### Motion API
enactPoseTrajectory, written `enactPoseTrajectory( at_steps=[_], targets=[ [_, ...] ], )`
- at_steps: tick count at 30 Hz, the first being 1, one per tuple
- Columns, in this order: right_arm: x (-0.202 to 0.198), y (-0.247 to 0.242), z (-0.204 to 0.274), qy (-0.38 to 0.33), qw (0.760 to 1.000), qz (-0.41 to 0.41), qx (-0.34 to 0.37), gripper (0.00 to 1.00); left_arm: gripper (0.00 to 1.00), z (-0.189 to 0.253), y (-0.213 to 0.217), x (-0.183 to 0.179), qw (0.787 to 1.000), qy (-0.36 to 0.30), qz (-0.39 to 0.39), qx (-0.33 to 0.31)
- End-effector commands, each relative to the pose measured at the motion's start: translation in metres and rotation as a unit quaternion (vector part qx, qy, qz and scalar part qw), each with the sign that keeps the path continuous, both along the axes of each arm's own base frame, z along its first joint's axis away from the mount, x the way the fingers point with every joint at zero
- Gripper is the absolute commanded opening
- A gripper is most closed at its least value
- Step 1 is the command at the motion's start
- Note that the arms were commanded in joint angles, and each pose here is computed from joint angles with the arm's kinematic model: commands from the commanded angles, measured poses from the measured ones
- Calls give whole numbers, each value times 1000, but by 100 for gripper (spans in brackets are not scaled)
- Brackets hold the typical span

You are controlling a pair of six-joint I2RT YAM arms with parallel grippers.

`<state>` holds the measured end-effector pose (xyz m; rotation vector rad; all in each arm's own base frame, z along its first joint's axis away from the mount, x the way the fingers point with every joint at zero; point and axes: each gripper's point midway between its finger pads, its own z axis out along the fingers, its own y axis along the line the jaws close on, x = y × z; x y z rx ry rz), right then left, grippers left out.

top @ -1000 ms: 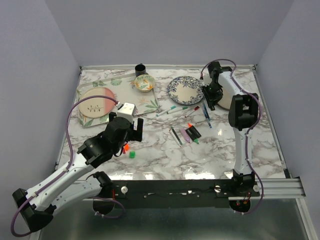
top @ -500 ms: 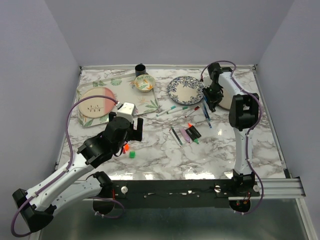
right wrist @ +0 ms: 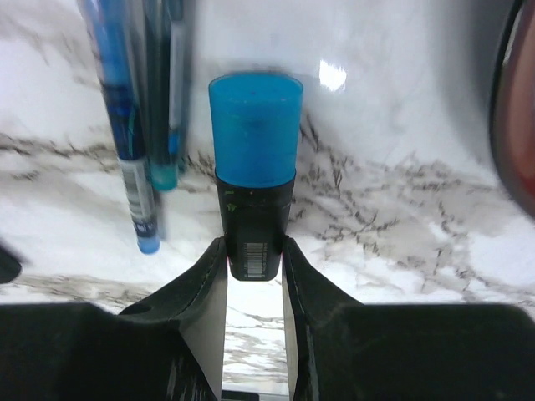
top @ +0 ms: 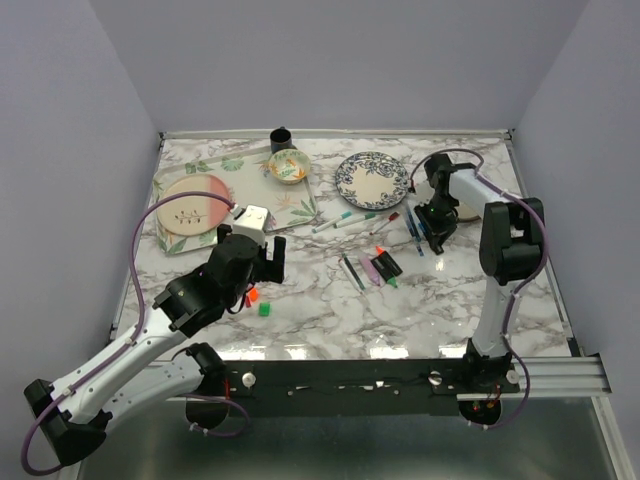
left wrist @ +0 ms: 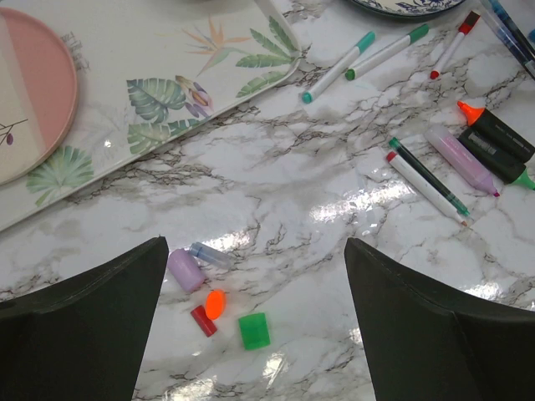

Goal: Open the pen caps

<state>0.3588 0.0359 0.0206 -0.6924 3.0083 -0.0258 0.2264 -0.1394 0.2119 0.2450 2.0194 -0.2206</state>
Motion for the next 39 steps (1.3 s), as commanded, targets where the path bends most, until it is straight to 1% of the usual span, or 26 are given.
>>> enactPoseTrajectory(
  at_steps=[1, 4, 5, 6, 8, 11, 13, 16, 19, 20, 22, 25, 26, 27, 28, 29, 30, 31, 32, 33, 34, 35, 36, 37, 38, 39],
  targets=[
    [-35, -17, -26, 32, 999, -3, -8, 34, 96, 1, -2, -1, 1000, -5, -10, -6],
    [-45, -20, -31, 45, 999, -4, -3, 39, 96, 1, -3, -1, 1000, -5, -10, -7],
    [-45, -21, -32, 46, 999, -5, -3, 41, 96, 1, -3, -1, 1000, -5, -10, -7],
    [-46, -17, -33, 49, 999, -3, 11, 42, 95, 1, -2, -1, 1000, -4, -10, -6],
    [-44, -17, -32, 45, 999, -4, 12, 45, 96, 0, -2, -1, 1000, -3, -10, -6],
    [-43, -14, -31, 47, 999, -5, 17, 48, 96, 2, -2, -1, 1000, -6, -9, -9],
    [-43, -14, -32, 48, 999, -4, 18, 48, 96, 2, -2, -1, 1000, -7, -10, -10],
    [-43, -14, -31, 45, 999, -6, 21, 40, 95, 3, -3, -2, 1000, -7, -13, -11],
    [-43, -12, -29, 44, 999, -8, 32, 17, 96, 6, -5, -3, 1000, -10, -19, -20],
    [-42, -12, -26, 40, 999, -10, 36, 8, 96, 8, -9, -5, 999, -11, -30, -29],
    [-39, -11, -16, 22, 999, -12, 48, 1, 97, 12, -13, -8, 998, -16, -42, -46],
    [-36, -8, 6, -12, 997, -12, 74, 1, 99, 21, -28, -14, 992, -16, -69, -101],
    [-36, -6, 14, -23, 996, -11, 82, 1, 99, 29, -36, -14, 988, -25, -77, -131],
    [-37, 1, 19, -32, 994, -3, 103, 0, 99, 20, -49, -21, 982, -2, -93, -167],
    [-38, 5, 34, -54, 992, 5, 116, 1, 99, 20, -56, -23, 976, 3, -100, -194],
    [-43, 10, 38, -56, 990, 13, 132, 1, 99, 30, -67, -21, 966, -9, -110, -235],
    [-46, 16, 44, -64, 986, 34, 149, 1, 99, 16, -80, -29, 953, 29, -118, -279],
    [-49, 28, 61, -85, 978, 51, 185, 1, 99, 14, -89, -29, 944, 38, -124, -303],
    [-55, 34, 66, -88, 973, 63, 201, 1, 99, 30, -100, -26, 927, 23, -136, -348],
    [-58, 40, 75, -100, 968, 80, 217, 1, 99, 23, -106, -26, 919, 36, -139, -367],
    [-63, 52, 85, -108, 958, 92, 251, 0, 99, 19, -117, -28, 905, 66, -141, -396],
    [-68, 63, 100, -128, 948, 112, 268, 1, 99, 33, -125, -25, 890, 51, -151, -428],
    [-75, 71, 103, -130, 941, 127, 285, 1, 99, 33, -130, -24, 883, 55, -152, -440],
    [-81, 83, 111, -136, 930, 142, 312, 1, 98, 26, -137, -18, 881, 66, -142, -446],
    [-89, 94, 122, -152, 919, 166, 324, 1, 98, 36, -143, -15, 870, 61, -142, -469],
    [-95, 100, 118, -155, 912, 180, 334, 0, 98, 42, -151, -15, 864, 61, -146, -477]
  ],
)
